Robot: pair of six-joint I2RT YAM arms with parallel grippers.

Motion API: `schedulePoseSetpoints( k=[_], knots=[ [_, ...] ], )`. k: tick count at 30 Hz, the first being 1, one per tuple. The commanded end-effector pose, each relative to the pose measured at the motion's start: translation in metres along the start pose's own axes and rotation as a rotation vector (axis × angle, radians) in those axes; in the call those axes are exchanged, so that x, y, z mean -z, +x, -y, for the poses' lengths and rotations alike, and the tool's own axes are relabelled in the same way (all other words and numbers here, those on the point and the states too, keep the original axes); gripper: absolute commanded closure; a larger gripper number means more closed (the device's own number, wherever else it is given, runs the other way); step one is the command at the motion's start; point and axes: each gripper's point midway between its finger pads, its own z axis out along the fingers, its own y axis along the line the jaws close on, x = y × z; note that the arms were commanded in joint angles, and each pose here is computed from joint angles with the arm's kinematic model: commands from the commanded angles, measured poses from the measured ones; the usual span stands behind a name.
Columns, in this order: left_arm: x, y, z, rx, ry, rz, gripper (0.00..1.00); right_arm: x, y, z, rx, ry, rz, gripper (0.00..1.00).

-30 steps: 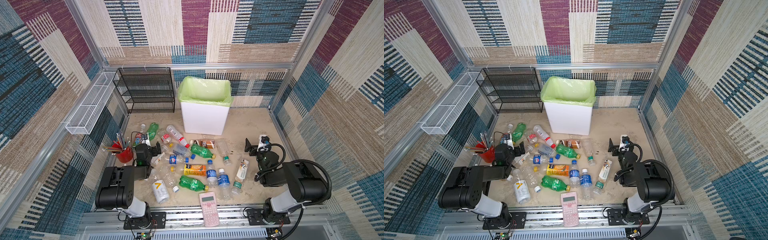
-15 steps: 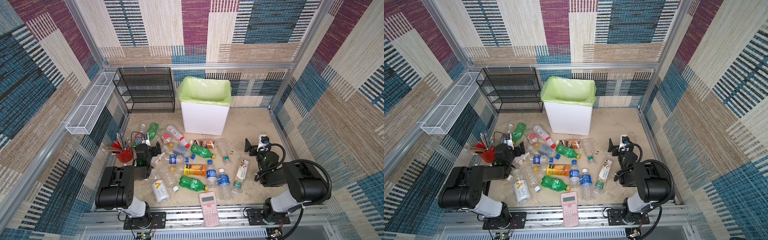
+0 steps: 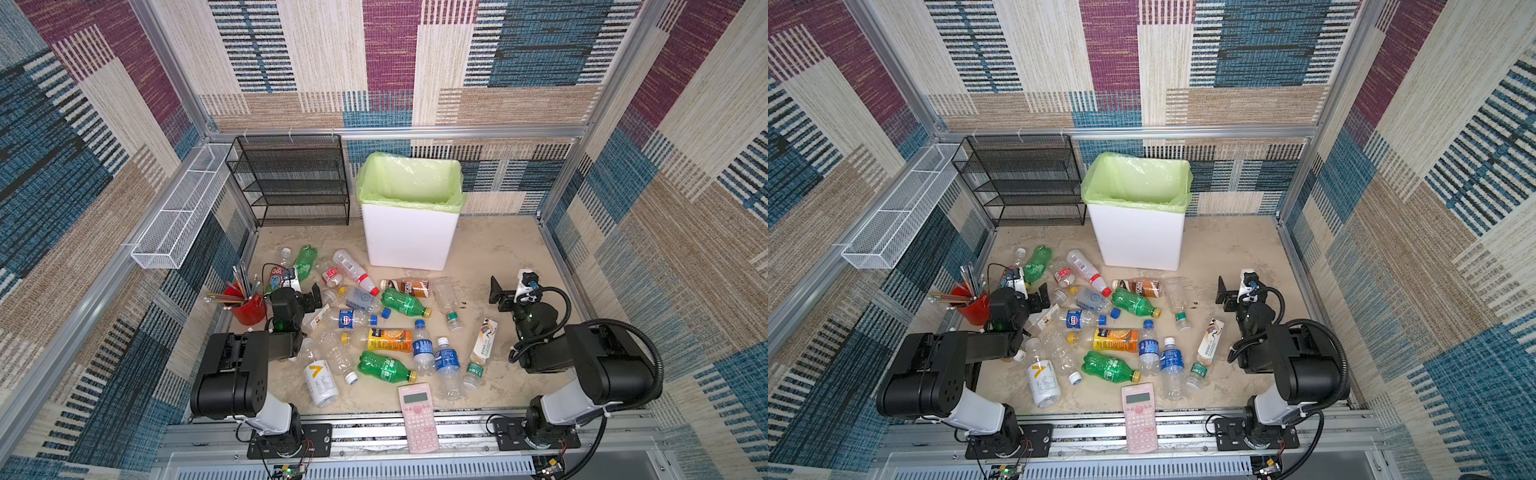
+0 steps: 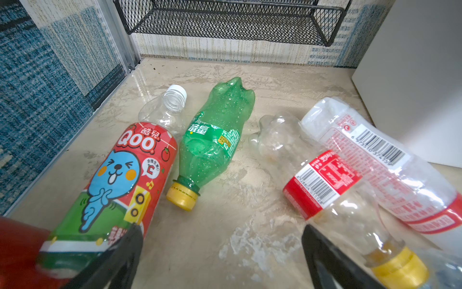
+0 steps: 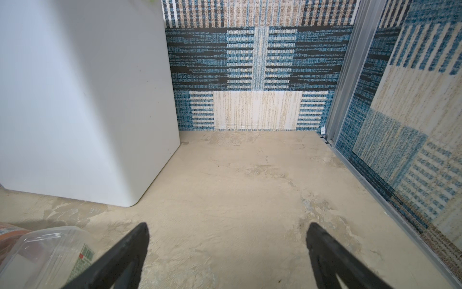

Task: Throw the plastic bottles in the bin
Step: Pick up the plastic bottle from the middle-right of the table.

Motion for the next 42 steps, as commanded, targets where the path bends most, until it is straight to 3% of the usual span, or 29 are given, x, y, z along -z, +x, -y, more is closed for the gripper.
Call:
schedulePoseSetpoints(
  k=[1, 5, 9, 12, 16, 20, 25, 30, 33, 36, 42],
  knots=[
    [0.002, -0.005, 0.005, -0.025, 0.034, 0.021, 0.07, 0.009, -0.014, 0.008, -0.021, 0.049, 0.060, 0.01],
    [0.016, -0.025, 0.008, -0.034, 0.048, 0.043, 0.10, 0.018, -0.041, 0.023, -0.060, 0.134, 0.075, 0.03],
    [0.037, -0.055, 0.001, -0.005, 0.014, 0.095, 0.11, 0.014, -0.064, 0.029, -0.187, 0.174, 0.005, 0.08],
    [0.046, -0.069, 0.007, 0.011, 0.006, 0.064, 0.14, 0.011, -0.083, 0.027, -0.307, 0.182, -0.052, 0.14],
    [0.065, -0.105, 0.022, 0.015, 0.015, 0.038, 0.17, 0.007, -0.099, 0.017, -0.429, 0.158, -0.184, 0.17],
    [0.092, -0.122, 0.031, 0.102, 0.022, -0.048, 0.26, 0.004, -0.093, 0.001, -0.521, 0.137, -0.379, 0.20],
    [0.130, -0.095, 0.064, 0.286, 0.132, -0.302, 0.46, 0.021, -0.049, -0.032, -0.586, 0.129, -0.720, 0.22],
    [0.162, -0.039, 0.099, 0.344, 0.217, -0.612, 0.52, 0.067, -0.024, -0.066, -0.625, 0.157, -0.947, 0.23],
    [0.175, -0.025, 0.102, 0.332, 0.218, -0.673, 0.52, 0.100, -0.003, -0.073, -0.675, 0.214, -1.076, 0.22],
    [0.182, -0.022, 0.103, 0.326, 0.235, -0.685, 0.50, 0.121, 0.019, -0.081, -0.676, 0.235, -1.162, 0.15],
    [0.185, -0.016, 0.111, 0.296, 0.283, -0.729, 0.44, 0.145, 0.059, -0.110, -0.628, 0.212, -1.306, 0.11]
  ],
)
